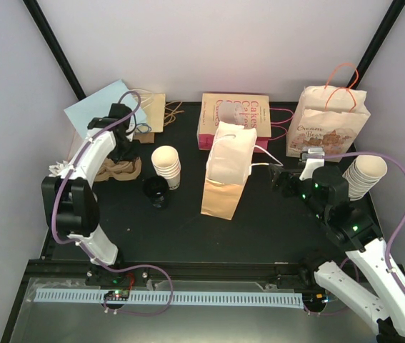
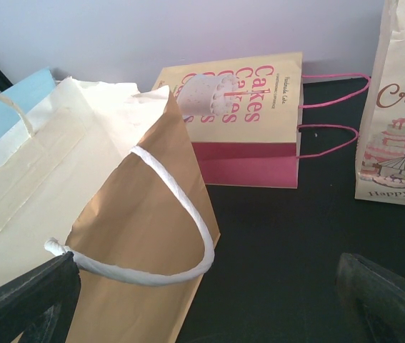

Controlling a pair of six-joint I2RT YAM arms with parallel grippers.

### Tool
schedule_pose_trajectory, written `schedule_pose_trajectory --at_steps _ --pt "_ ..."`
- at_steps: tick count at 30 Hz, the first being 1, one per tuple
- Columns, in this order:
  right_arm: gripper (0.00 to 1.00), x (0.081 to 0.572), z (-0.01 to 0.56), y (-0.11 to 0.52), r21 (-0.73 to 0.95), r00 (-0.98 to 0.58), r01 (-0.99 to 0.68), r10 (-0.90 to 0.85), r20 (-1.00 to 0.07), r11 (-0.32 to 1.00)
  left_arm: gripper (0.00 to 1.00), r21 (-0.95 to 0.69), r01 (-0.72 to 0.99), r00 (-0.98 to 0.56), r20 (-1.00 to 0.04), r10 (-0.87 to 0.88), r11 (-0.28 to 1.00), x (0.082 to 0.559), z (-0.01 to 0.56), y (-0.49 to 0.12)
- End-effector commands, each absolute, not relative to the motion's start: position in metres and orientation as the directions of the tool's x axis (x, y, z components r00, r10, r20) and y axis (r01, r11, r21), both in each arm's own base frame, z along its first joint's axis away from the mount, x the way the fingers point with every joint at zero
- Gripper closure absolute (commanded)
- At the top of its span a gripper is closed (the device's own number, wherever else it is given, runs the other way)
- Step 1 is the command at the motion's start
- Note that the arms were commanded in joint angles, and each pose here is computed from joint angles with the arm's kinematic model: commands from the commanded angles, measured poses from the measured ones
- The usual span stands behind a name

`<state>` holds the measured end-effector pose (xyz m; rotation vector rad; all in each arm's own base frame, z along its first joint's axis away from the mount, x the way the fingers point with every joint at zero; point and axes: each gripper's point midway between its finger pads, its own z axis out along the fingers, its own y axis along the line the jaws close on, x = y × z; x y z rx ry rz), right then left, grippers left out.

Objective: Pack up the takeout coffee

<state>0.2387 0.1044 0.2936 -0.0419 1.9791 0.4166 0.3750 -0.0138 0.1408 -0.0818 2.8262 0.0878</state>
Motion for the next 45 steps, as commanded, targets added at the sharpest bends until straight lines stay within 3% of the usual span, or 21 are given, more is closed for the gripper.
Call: schedule_pose_trajectory --at_steps 1,19,28,33,41,45 --pt "0.0 0.238 0.306 0.103 0.273 -0.406 -0.219 0.167 -0.898 0.937 0.9 0.087 -0.107 -0.92 -0.386 -0.066 0.99 0.375 0.169 -0.006" --pt "0.0 0.238 0.305 0.103 0.277 -0.409 -0.221 0.169 -0.897 0.935 0.89 0.11 -0.19 -0.78 -0.621 -0.082 0.976 0.366 0.239 0.008" --pt "0.0 0.239 0.307 0.106 0.284 -0.412 -0.229 0.172 -0.895 0.931 0.89 0.115 -0.206 -0.722 -0.688 -0.071 0.972 0.357 0.262 0.014" --pt "0.0 0.238 0.307 0.107 0.287 -0.414 -0.233 0.172 -0.894 0.929 0.83 0.093 -0.152 -0.765 -0.641 -0.057 0.984 0.358 0.24 0.003" --pt "0.0 0.238 0.309 0.107 0.288 -0.411 -0.238 0.173 -0.895 0.928 0.5 0.019 -0.037 -0.897 -0.442 -0.025 0.999 0.364 0.175 -0.024" --pt "0.0 0.237 0.31 0.107 0.287 -0.41 -0.238 0.171 -0.896 0.928 0.48 -0.014 -0.015 -0.922 -0.387 -0.019 1.0 0.367 0.157 -0.032"
